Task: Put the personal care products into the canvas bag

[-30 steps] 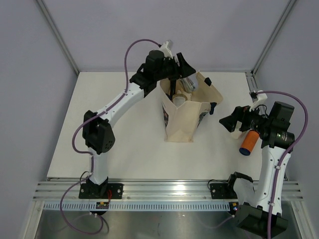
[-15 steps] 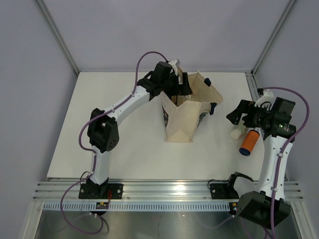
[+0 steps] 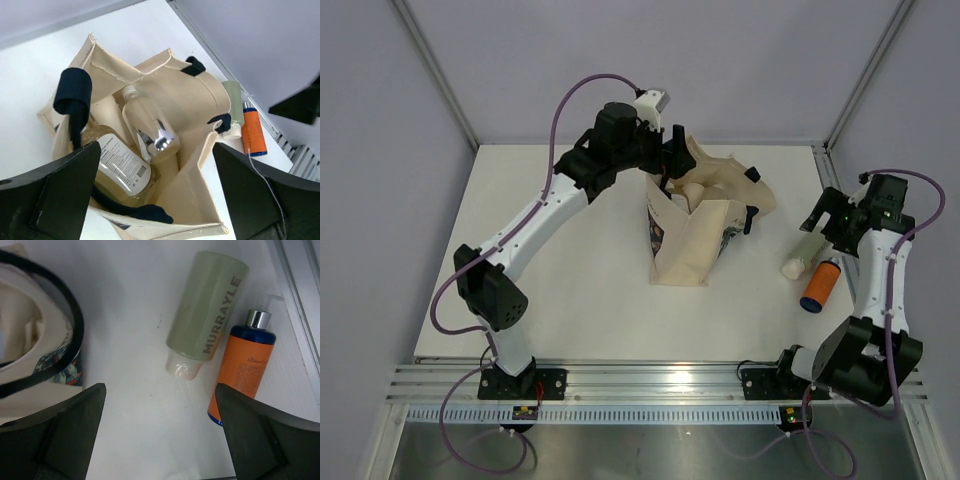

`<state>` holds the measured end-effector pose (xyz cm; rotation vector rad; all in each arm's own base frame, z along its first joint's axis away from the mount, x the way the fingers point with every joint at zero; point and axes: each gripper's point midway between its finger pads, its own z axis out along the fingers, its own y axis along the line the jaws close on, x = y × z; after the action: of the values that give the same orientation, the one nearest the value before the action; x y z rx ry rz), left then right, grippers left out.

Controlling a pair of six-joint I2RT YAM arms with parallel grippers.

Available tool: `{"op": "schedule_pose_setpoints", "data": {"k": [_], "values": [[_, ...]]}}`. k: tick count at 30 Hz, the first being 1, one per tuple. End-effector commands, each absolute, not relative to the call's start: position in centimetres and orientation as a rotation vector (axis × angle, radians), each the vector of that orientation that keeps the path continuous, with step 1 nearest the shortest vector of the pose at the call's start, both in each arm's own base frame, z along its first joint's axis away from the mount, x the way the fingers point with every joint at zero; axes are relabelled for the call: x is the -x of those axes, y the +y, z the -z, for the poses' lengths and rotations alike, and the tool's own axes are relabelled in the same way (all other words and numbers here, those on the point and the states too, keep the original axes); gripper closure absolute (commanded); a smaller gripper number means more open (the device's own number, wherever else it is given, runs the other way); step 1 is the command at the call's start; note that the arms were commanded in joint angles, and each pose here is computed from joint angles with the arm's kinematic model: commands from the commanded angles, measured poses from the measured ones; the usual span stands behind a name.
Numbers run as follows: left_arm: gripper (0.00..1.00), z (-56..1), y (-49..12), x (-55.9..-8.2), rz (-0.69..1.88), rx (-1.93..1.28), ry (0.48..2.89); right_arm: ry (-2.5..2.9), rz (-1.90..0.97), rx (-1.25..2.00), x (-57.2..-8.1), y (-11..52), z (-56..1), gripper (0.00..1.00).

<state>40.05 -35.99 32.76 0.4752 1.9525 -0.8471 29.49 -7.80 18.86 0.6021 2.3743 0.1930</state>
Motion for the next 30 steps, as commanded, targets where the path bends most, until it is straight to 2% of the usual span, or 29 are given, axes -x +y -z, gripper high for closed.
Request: {"op": "schedule_pose_setpoints", "data": {"k": [1, 9, 18, 28, 30], "values": [[0.01, -36.7, -33.9, -38.8, 0.764, -0.546, 1.825, 2.360, -0.072, -0.746, -31.2, -10.7, -18.4, 0.01], [0.01, -38.9, -27.5, -34.0, 0.650, -0.536, 1.714, 2.467, 0.045, -0.755, -33.5, -13.7, -14.0, 0.00], [0.01, -32.0, -21.3, -26.9, 0.662, -0.403, 1.793, 2.637, -0.006, -0.752, -35.8, -13.5, -8.3, 0.01], [0.01, -29.9, -18.3, -23.7, 0.734, -0.195, 1.769, 2.812, -0.045, -0.700, -36.6, -11.3, -3.1, 0.00], [0.01, -29.6, -18.2, -23.5, 0.728, -0.193, 1.778, 2.849, -0.056, -0.661, -36.5, -10.6, -2.7, 0.04]]}}
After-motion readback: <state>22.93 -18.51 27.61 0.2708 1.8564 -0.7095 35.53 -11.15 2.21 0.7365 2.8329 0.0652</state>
